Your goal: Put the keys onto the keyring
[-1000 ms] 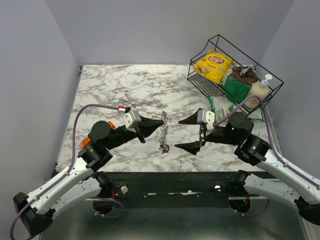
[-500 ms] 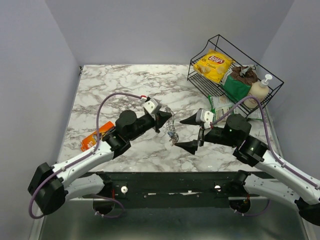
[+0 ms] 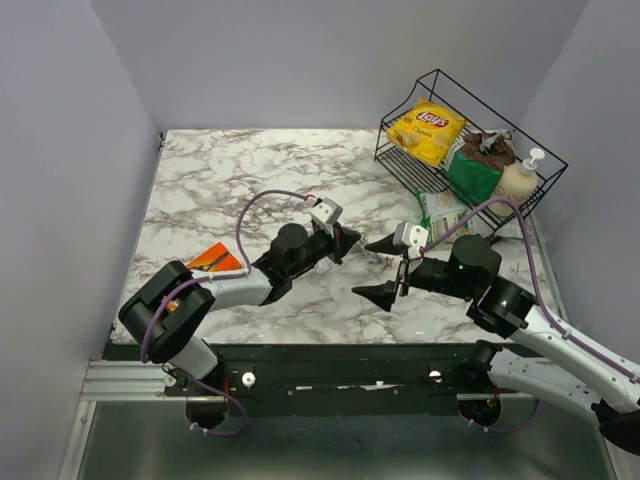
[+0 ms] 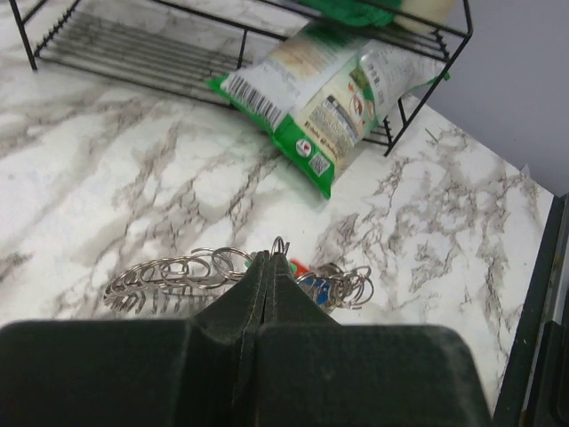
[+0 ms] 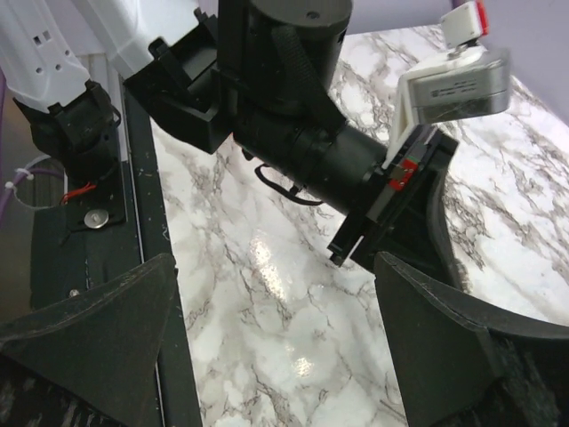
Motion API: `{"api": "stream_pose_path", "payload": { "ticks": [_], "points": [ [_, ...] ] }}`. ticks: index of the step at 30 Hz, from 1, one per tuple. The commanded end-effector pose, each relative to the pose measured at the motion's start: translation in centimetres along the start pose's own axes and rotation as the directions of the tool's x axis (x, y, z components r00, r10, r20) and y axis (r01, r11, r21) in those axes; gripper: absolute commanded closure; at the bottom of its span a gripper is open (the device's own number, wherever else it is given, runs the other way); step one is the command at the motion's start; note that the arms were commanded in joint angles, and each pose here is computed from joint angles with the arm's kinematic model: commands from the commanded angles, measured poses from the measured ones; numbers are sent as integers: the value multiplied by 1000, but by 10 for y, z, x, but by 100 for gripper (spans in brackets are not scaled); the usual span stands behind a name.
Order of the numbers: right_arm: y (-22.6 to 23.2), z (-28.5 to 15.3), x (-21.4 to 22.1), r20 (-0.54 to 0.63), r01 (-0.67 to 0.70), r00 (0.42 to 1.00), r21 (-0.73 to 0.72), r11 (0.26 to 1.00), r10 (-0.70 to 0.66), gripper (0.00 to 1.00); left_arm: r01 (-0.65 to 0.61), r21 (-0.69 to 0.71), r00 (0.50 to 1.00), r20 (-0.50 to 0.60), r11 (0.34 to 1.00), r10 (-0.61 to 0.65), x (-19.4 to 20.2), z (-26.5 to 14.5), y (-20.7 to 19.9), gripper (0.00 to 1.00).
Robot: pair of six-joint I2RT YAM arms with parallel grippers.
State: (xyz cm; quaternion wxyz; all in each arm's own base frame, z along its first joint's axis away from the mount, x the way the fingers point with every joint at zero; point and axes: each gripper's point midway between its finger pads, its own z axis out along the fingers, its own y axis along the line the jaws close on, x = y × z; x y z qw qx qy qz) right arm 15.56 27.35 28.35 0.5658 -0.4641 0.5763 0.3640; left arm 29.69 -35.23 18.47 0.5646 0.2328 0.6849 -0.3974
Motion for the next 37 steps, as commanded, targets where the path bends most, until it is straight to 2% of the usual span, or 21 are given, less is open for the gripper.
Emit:
{"api": "stream_pose_path", "payload": {
  "ticks": [1,2,6,8,9,12,14,17,18,20,23,24,25,27,28,31,37],
  "points": [
    [-1,-1,8,-11,-27,1000,18,999,28,0,72,-27,993,99,997,-69,9,-14,4,100],
    [1,0,11,-16,-34,999,14,999,34,0,79,-39,995,67,996,-76,26,-23,5,100],
    [3,1,18,-32,-47,998,7,999,47,0,91,-84,996,9,992,-91,54,-43,9,100],
    [3,2,20,-39,-53,998,3,999,53,0,94,-105,995,-10,990,-95,62,-54,10,92],
    [3,3,20,-39,-53,998,0,999,53,0,96,-105,995,-23,990,-99,64,-58,8,79],
    [3,5,19,-38,-55,998,-5,998,55,0,102,-151,992,-54,983,-111,71,-67,14,56],
    [4,6,19,-39,-57,998,-12,998,57,0,100,-168,993,-43,981,-108,65,-72,15,49],
    [4,9,17,-34,-62,998,-18,998,61,0,92,-201,995,-23,975,-99,55,-80,19,31],
    [4,9,16,-31,-62,998,-19,998,62,0,89,-211,995,-15,974,-95,51,-82,20,2],
    [2,10,14,-27,-65,998,-12,998,65,0,86,-218,996,18,972,-84,36,-88,19,1],
    [-2,11,12,-27,-72,997,12,997,73,0,129,-316,991,64,940,-114,19,-98,31,1],
    [-4,11,10,-23,-72,997,22,997,73,0,158,-390,986,111,907,-125,4,-100,42,1],
    [-6,12,10,-24,-73,997,31,997,74,0,159,-460,987,79,874,-138,8,-108,52,1],
    [-9,14,9,-23,-80,996,42,996,81,0,200,-540,980,114,818,-164,-10,-111,61,1],
    [-10,14,10,-28,-83,996,46,995,84,0,168,-623,985,78,764,-152,-4,-122,74,1],
    [-10,17,9,-27,-86,996,41,995,87,0,132,-685,990,57,717,-128,-14,-130,82,1],
    [-11,20,9,-31,-91,995,40,995,92,0,150,-668,988,87,729,-124,-20,-133,79,1]
  ]
}}
